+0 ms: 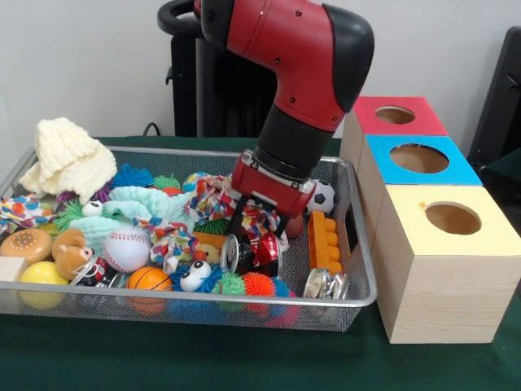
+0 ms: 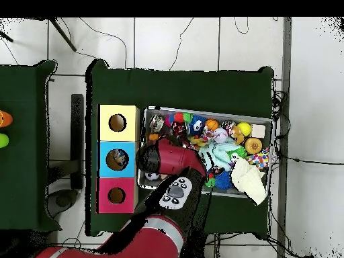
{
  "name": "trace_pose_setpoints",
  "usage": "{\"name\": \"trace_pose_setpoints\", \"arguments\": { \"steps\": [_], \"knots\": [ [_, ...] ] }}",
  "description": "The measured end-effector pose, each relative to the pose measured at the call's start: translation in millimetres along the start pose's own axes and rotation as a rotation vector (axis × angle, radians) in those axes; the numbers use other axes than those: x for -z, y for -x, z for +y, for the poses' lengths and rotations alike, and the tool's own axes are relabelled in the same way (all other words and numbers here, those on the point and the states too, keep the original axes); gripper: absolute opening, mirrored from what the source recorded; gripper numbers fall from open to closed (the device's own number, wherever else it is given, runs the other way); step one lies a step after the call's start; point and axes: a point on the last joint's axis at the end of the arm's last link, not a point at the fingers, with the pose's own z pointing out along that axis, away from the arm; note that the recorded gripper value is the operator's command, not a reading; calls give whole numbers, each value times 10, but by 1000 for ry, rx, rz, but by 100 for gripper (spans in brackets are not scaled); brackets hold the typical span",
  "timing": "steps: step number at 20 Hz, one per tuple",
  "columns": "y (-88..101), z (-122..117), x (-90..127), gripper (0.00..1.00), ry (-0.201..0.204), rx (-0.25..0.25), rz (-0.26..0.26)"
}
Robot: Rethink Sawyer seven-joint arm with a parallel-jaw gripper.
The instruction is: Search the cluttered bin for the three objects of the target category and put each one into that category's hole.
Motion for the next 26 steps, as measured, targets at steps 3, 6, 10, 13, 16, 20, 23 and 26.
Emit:
{"name": "trace_pose_setpoints", "arguments": {
  "steps": [3,6,10,13,16,20,23,26],
  "knots": [
    [66,-91,76,100,-19,-37,42],
    [97,-134,113,100,-28,-51,61],
    [149,-209,159,100,-40,-77,76],
    [188,-230,187,100,-41,-94,77],
    [243,-221,236,100,-43,-112,70],
    [271,-191,228,100,-38,-121,52],
    [264,-178,80,100,-33,-115,7],
    [228,-142,-260,100,-19,-101,-89]
  ]
}}
